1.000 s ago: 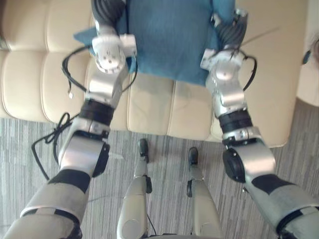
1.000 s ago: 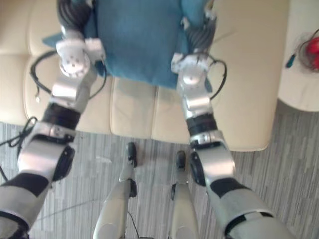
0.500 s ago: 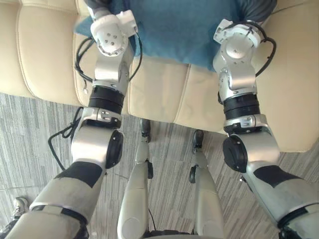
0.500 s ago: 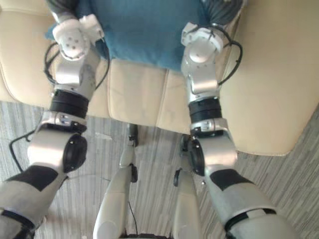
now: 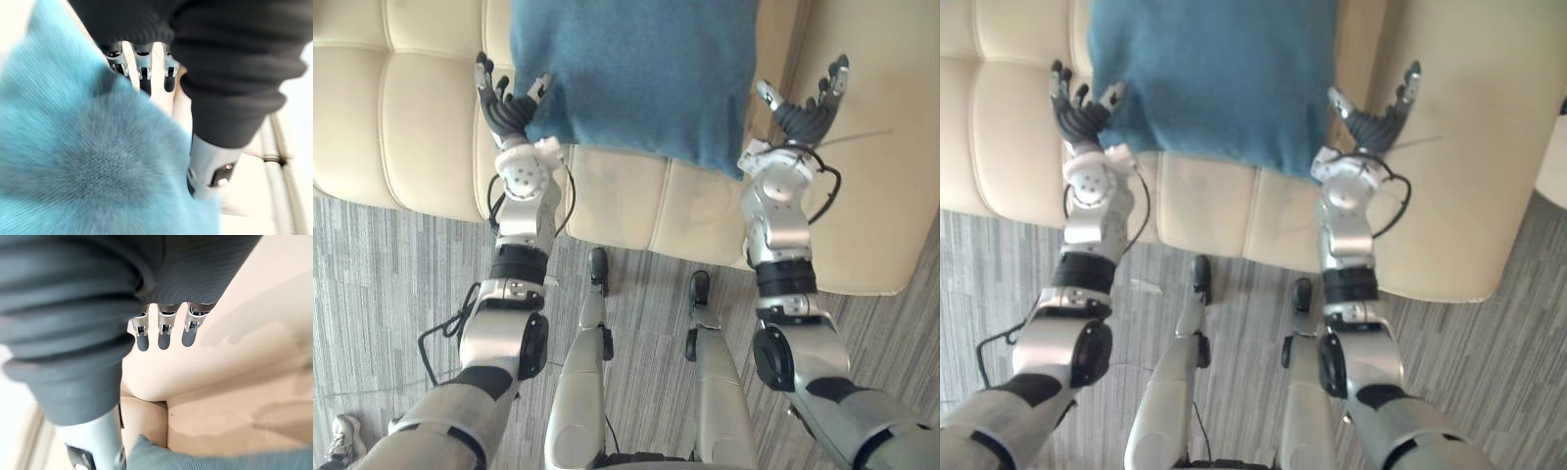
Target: Pick up cushions and gather them together orderly.
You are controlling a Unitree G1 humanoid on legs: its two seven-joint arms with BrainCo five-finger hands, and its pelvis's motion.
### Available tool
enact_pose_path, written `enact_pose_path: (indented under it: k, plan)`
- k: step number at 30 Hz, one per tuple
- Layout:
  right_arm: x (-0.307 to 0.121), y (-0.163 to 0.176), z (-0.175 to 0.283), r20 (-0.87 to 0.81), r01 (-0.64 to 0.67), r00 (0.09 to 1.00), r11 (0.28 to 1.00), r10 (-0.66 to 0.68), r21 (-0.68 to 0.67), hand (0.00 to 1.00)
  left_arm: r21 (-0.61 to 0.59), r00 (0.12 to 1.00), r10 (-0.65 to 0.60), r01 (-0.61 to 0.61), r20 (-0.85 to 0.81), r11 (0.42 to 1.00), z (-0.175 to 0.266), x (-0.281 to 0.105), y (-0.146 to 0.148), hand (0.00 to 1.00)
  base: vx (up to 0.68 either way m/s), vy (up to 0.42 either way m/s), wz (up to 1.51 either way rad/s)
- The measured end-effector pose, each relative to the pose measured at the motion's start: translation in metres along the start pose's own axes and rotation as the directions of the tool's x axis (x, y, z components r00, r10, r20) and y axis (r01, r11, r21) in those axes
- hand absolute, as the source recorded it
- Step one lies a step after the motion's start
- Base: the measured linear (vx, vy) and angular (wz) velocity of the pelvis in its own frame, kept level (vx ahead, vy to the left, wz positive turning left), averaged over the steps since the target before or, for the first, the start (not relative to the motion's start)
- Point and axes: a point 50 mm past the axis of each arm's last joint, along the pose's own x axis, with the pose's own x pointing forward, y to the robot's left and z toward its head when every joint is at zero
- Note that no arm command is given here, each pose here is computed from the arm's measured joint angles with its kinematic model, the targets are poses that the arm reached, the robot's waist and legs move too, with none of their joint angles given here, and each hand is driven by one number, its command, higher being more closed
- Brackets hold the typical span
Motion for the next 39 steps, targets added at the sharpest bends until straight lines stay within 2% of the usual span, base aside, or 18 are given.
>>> enact_pose_path:
  k: [2,5,10,12,15,22,25,27,33,39]
  plan:
    - [-0.016,-0.015,-0.013,-0.013,-0.040,0.999,0.998,0.040,-0.038,0.00,0.022,0.999,-0.002,0.003,-0.038,1.000,-0.018,-0.015,0.020,0.00,-0.06,-0.068,-0.06]
    - [-0.048,-0.036,-0.044,-0.110,-0.137,0.986,0.987,0.128,-0.080,0.00,0.049,0.984,0.001,0.007,-0.178,0.999,-0.059,-0.051,0.049,0.00,0.01,-0.076,-0.01]
    - [-0.116,-0.070,-0.100,-0.389,-0.275,0.894,0.958,0.222,-0.084,0.00,0.058,0.883,0.016,0.012,-0.469,0.998,-0.124,-0.138,0.083,0.00,0.11,-0.048,0.03]
    - [-0.152,-0.086,-0.129,-0.538,-0.293,0.817,0.953,0.207,-0.079,0.00,0.079,0.814,0.031,0.019,-0.581,0.997,-0.145,-0.175,0.098,0.00,0.13,-0.038,-0.01]
    - [-0.202,-0.111,-0.164,-0.726,-0.295,0.673,0.951,0.142,-0.087,0.00,0.119,0.659,0.070,0.031,-0.749,0.992,-0.175,-0.231,0.118,0.00,0.09,-0.017,0.05]
    - [-0.301,-0.167,-0.200,-0.944,-0.232,0.324,0.961,-0.070,-0.151,0.00,0.245,0.342,0.220,0.030,-0.914,0.969,-0.200,-0.321,0.163,0.00,0.04,0.002,0.01]
    - [-0.330,-0.181,-0.202,-0.969,-0.215,0.209,0.960,-0.131,-0.176,0.00,0.283,0.272,0.265,0.027,-0.925,0.959,-0.201,-0.338,0.174,0.00,0.06,0.011,-0.08]
    - [-0.340,-0.186,-0.203,-0.975,-0.220,0.166,0.958,-0.147,-0.182,0.00,0.298,0.235,0.280,0.046,-0.931,0.953,-0.200,-0.349,0.179,0.00,0.07,0.011,-0.06]
    - [-0.352,-0.199,-0.203,-0.974,-0.207,0.096,0.953,-0.207,-0.223,0.00,0.308,0.222,0.278,0.115,-0.935,0.944,-0.200,-0.351,0.186,0.00,0.06,0.002,-0.02]
    - [-0.355,-0.198,-0.205,-0.975,-0.232,0.068,0.947,-0.210,-0.221,0.00,0.312,0.210,0.277,0.154,-0.938,0.938,-0.200,-0.352,0.188,0.00,0.05,0.000,0.00]
